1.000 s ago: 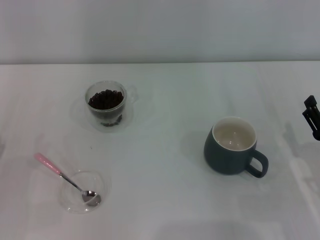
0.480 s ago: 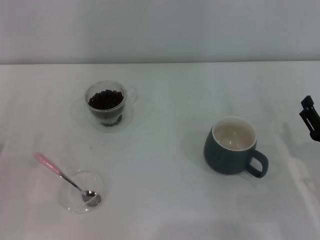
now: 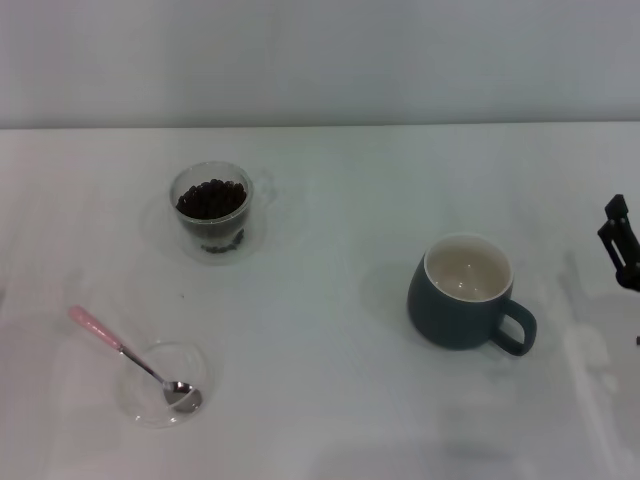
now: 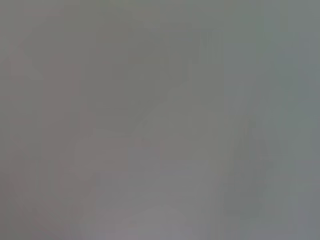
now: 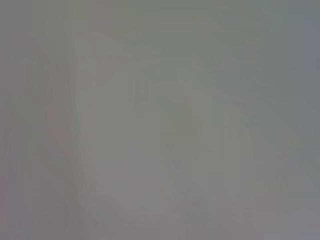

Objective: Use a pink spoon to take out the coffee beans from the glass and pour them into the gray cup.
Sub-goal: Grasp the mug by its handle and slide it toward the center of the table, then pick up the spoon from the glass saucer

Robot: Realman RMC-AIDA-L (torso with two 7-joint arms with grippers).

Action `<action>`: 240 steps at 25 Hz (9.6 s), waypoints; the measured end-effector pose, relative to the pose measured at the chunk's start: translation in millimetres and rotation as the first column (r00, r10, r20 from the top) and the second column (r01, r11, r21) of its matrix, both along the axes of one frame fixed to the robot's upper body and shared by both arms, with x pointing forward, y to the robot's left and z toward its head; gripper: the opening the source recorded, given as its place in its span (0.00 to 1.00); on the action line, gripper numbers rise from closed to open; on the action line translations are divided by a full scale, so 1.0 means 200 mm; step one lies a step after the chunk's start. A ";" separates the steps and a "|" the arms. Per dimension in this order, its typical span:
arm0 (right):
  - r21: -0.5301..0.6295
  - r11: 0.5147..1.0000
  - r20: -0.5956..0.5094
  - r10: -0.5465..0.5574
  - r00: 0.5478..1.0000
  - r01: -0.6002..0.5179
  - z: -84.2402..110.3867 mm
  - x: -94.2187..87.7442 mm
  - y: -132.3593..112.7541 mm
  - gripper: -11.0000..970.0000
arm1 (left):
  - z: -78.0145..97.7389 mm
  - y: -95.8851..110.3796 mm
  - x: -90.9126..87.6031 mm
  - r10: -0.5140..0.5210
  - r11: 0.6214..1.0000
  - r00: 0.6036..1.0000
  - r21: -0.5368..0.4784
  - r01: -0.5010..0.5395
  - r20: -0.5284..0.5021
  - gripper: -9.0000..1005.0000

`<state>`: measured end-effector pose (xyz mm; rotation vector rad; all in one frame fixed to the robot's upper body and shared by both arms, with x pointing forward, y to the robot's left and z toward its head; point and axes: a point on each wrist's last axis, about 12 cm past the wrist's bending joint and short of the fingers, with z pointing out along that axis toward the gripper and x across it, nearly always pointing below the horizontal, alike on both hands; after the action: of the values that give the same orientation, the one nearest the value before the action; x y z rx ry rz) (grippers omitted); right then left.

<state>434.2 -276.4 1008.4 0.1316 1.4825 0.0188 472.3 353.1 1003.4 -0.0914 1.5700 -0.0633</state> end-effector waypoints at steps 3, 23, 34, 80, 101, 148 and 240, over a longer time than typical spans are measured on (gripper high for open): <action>-0.029 1.000 0.003 -0.010 1.000 0.010 0.01 -0.04 0.06 0.90 | 0.00 0.00 0.00 -0.002 1.000 1.000 -0.002 0.002 0.000 0.87; -0.166 0.983 -0.246 -0.122 0.961 0.082 0.12 -0.28 0.44 0.90 | 0.01 -0.01 0.03 -0.006 1.000 1.000 0.002 0.006 0.003 0.87; -0.167 0.986 -0.409 -0.050 0.911 -0.021 0.08 -0.36 0.53 0.90 | 0.02 0.01 0.04 0.021 1.000 1.000 -0.007 -0.021 0.016 0.87; -0.154 0.988 -0.424 -0.091 0.901 0.027 -0.01 -0.05 0.41 0.23 | 0.05 0.06 0.05 0.070 0.998 0.997 -0.002 -0.070 0.044 0.87; -0.095 0.970 -0.391 0.170 0.905 -0.224 -0.07 0.11 0.44 0.14 | 0.05 0.06 0.06 0.068 0.998 0.997 -0.001 -0.068 0.046 0.87; -0.123 0.862 -0.435 0.399 0.807 -0.492 -0.06 0.17 0.59 0.56 | 0.05 0.06 0.05 0.070 0.998 0.996 0.000 -0.070 0.050 0.87; -0.155 0.983 0.171 0.119 0.978 -0.093 0.16 0.25 -0.35 0.85 | 0.06 0.04 0.10 -0.585 0.620 0.734 -0.774 0.131 -0.345 0.83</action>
<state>484.3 -347.1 1040.0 -0.0679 1.3043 0.0079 492.0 361.6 1015.0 -0.4213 2.0755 -1.1056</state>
